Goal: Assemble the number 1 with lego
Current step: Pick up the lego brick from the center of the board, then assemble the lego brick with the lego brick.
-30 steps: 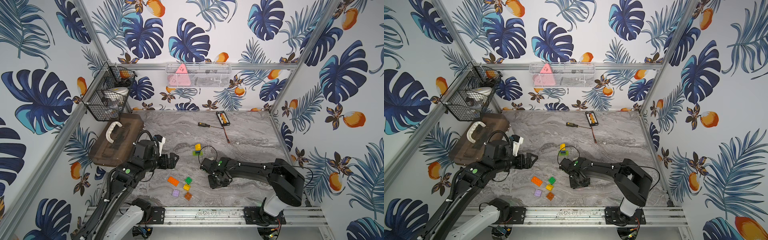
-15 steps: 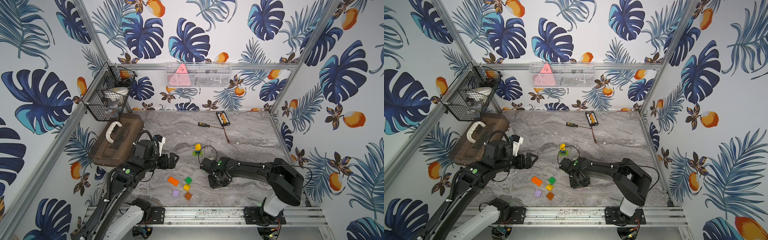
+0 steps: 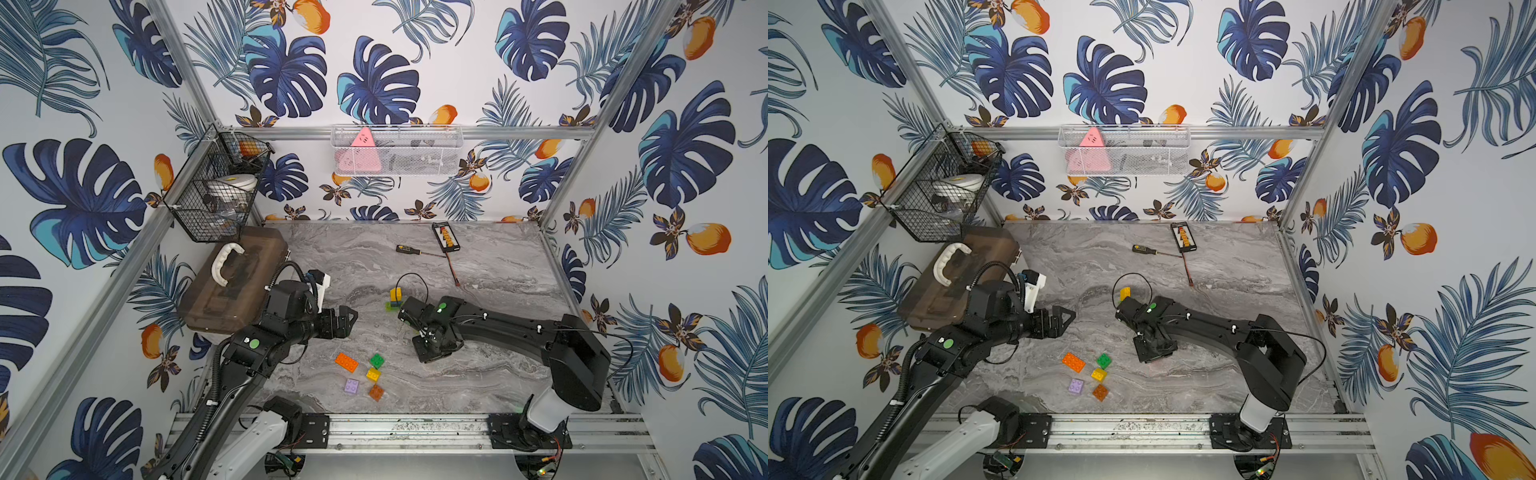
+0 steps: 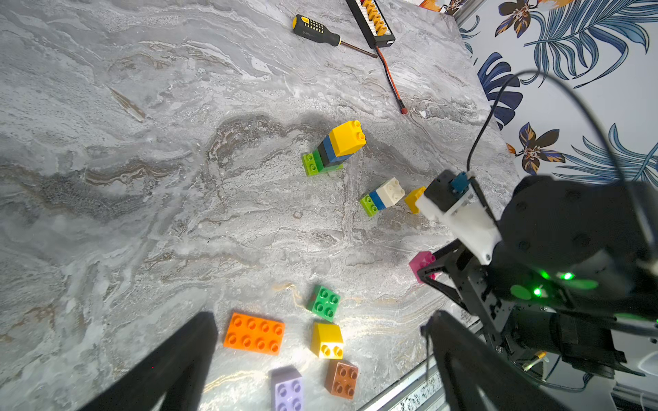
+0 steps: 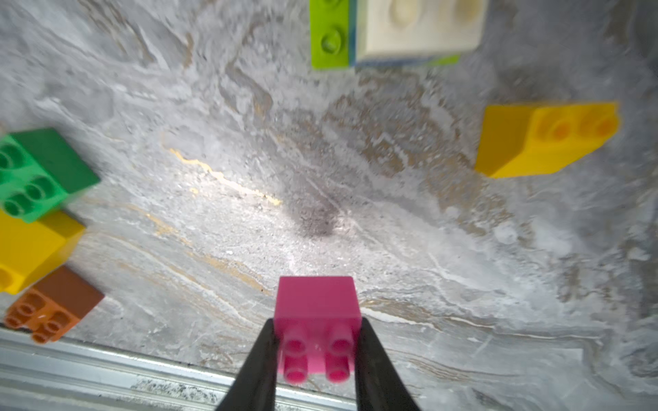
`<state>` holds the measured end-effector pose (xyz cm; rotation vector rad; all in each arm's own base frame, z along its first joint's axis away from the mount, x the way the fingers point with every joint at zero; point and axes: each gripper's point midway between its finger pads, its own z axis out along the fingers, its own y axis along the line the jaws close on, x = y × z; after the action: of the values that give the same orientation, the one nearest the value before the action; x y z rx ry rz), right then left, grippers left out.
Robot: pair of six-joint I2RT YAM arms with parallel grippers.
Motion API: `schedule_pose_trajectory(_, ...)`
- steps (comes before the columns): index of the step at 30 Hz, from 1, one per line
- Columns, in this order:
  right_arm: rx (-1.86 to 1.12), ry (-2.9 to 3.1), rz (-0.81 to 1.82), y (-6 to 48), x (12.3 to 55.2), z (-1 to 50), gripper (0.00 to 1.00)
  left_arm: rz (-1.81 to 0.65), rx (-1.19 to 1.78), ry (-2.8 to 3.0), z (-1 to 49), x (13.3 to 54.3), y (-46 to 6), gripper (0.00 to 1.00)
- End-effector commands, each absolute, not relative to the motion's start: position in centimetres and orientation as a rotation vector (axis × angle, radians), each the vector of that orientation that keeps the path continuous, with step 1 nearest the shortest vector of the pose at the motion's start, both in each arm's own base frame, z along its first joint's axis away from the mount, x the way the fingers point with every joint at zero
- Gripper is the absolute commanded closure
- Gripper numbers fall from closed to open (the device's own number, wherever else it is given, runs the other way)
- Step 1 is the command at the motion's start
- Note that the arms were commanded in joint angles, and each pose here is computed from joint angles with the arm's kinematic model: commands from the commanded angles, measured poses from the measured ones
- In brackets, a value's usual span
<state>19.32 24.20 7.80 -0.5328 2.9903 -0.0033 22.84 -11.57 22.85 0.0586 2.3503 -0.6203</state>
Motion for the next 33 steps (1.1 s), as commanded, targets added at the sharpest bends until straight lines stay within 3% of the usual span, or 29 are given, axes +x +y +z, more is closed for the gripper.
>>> schedule_pose_trajectory(1, -0.631, 2.978, -0.006, 22.8, 20.7, 9.9, 0.81, -0.622, 0.063, 2.326, 23.4, 23.0, -11.6, 0.01)
schedule_pose_trajectory(6, -0.616, 2.917, 0.131, 23.4, 24.2, 13.0, 0.80, -0.631, 0.070, 2.326, 23.4, 23.0, -11.8, 0.01)
schedule_pose_trajectory(13, -0.651, 2.925, 0.089, 23.9, 27.6, 13.4, 0.81, -0.639, 0.074, 2.319, 23.6, 22.9, -11.8, 0.01)
schedule_pose_trajectory(33, -0.760, 3.011, 0.024, 24.4, 29.0, 9.8, 0.85, -0.641, 0.073, 2.323, 23.5, 23.0, -11.9, 0.01)
